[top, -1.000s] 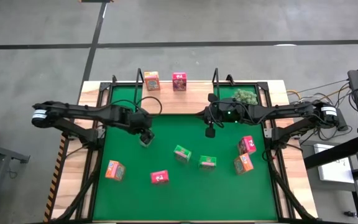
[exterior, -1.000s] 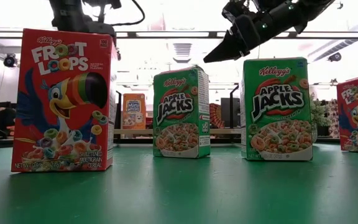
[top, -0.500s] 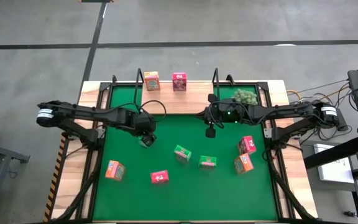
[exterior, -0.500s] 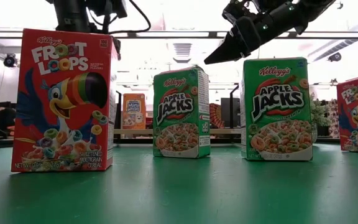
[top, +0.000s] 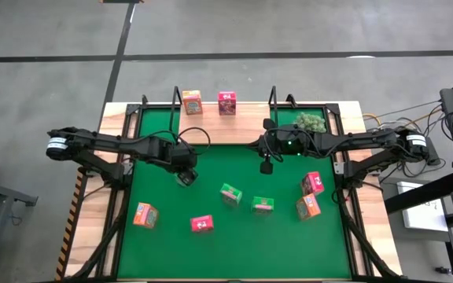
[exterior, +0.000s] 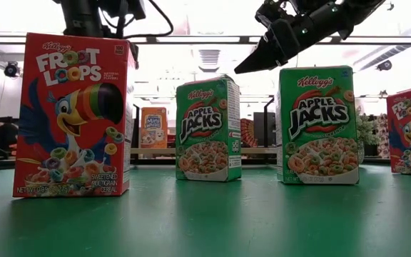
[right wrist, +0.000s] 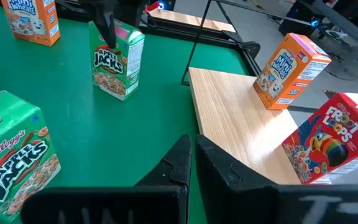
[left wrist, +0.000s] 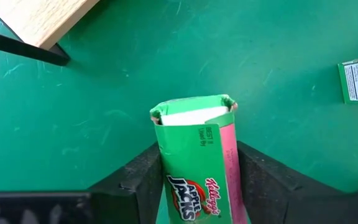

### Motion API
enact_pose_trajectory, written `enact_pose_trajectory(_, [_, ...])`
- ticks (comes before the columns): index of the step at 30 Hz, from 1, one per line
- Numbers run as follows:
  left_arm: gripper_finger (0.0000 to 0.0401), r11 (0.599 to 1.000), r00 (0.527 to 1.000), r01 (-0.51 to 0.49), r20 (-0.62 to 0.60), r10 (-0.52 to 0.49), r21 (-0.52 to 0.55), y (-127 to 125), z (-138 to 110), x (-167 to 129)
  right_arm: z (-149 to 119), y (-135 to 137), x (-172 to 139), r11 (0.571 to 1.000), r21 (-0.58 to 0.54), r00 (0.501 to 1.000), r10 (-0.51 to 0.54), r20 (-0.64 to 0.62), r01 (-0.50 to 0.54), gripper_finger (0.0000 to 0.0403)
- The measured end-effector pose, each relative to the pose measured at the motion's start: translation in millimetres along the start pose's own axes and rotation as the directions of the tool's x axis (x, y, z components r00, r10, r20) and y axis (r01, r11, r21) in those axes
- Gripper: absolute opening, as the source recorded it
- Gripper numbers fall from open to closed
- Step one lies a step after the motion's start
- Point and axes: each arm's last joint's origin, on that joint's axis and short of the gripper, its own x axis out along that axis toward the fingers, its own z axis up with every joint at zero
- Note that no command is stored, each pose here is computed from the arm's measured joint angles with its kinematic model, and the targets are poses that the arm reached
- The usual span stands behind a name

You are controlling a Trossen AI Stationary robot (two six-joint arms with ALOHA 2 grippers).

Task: Stack cereal on shelf
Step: Put the top green cereal box on the shelf

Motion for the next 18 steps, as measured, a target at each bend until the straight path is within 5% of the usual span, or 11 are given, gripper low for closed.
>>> enact_pose_trajectory(12, [0.015,0.997,0.998,0.045,0.031,-0.047,0.061,-5.1,8.2,-14.8,-0.1,0.0,0.0,1.0,-0.001,1.0,-0.001,0.0,0.001,0.0012])
enact_pose_trajectory(18, [0.0146,0.978,0.988,0.098,0.1,-0.117,0.184,-13.5,23.0,-41.0,1.0,-0.5,-2.0,1.0,-0.016,1.0,-0.003,0.004,0.003,0.0012])
